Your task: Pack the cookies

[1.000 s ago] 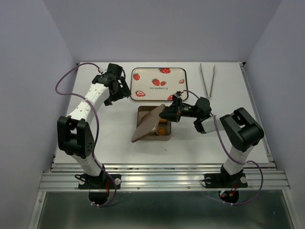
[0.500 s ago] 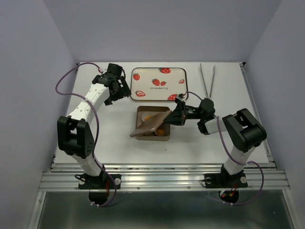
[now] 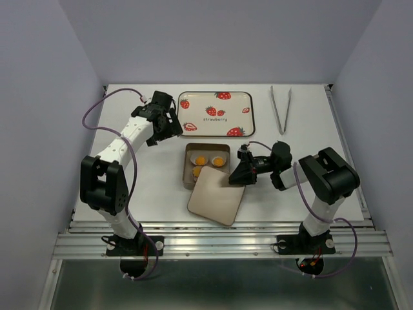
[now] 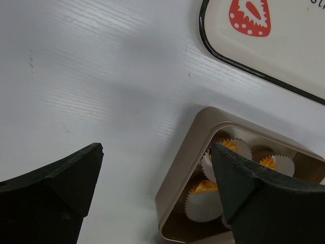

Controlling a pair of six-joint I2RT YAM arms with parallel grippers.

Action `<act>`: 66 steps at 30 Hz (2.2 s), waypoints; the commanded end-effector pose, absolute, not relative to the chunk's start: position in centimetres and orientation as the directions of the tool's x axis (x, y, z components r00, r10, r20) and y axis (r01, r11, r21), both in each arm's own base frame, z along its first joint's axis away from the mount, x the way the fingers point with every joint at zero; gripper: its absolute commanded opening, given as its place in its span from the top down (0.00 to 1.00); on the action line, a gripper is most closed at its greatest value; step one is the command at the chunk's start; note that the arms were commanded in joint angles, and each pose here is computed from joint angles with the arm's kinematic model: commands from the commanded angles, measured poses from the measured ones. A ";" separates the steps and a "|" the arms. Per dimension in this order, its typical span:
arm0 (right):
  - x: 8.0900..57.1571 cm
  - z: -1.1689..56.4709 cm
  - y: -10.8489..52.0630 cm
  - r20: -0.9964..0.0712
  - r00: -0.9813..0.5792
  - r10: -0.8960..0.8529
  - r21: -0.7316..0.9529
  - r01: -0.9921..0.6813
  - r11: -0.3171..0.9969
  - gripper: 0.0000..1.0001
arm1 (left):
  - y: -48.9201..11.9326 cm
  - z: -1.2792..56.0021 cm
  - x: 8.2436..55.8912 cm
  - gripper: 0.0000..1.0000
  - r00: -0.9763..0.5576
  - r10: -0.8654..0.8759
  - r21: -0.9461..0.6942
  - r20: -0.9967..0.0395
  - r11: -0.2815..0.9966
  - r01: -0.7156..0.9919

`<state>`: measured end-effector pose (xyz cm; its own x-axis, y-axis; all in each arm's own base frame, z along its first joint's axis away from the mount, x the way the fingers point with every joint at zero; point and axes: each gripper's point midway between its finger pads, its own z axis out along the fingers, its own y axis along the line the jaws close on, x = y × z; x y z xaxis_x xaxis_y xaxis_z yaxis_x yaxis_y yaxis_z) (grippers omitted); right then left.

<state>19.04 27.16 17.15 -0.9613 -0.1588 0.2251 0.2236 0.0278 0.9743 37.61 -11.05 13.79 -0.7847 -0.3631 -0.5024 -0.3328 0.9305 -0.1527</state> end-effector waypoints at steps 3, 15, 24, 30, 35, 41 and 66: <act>17.1 18.9 26.2 -0.162 -0.960 -0.230 0.984 -0.140 -0.110 0.69 | -11.6 14.3 37.4 0.01 -0.774 -0.358 -0.172 -0.523 0.933 -0.316; 22.5 22.1 26.4 -0.284 -0.945 -0.161 0.954 -0.262 -0.147 0.48 | -12.0 16.8 37.5 0.01 -0.773 -0.346 -0.173 -0.531 0.938 -0.300; 33.6 26.7 24.2 -0.520 -0.848 -0.103 0.853 -0.509 -0.117 0.00 | -12.7 18.2 37.7 0.01 -0.759 -0.347 -0.178 -0.551 0.937 -0.300; 41.8 26.3 22.4 -0.658 -0.739 -0.149 0.750 -0.660 -0.042 0.00 | -12.2 20.4 39.1 0.01 -0.723 -0.343 -0.157 -0.600 0.937 -0.314; 42.9 26.5 17.6 -0.699 -0.712 -0.071 0.711 -0.702 0.032 0.00 | -10.6 20.6 39.7 0.01 -0.675 -0.348 -0.106 -0.650 0.922 -0.372; 45.1 28.1 14.2 -0.731 -0.682 -0.011 0.679 -0.729 0.088 0.00 | -8.8 21.0 40.5 0.01 -0.616 -0.347 -0.062 -0.707 0.898 -0.436; 49.3 34.2 8.5 -0.995 0.011 0.100 0.008 -0.981 0.192 0.00 | -6.4 24.6 43.7 0.01 -0.346 -0.393 -0.145 -0.852 0.813 -0.565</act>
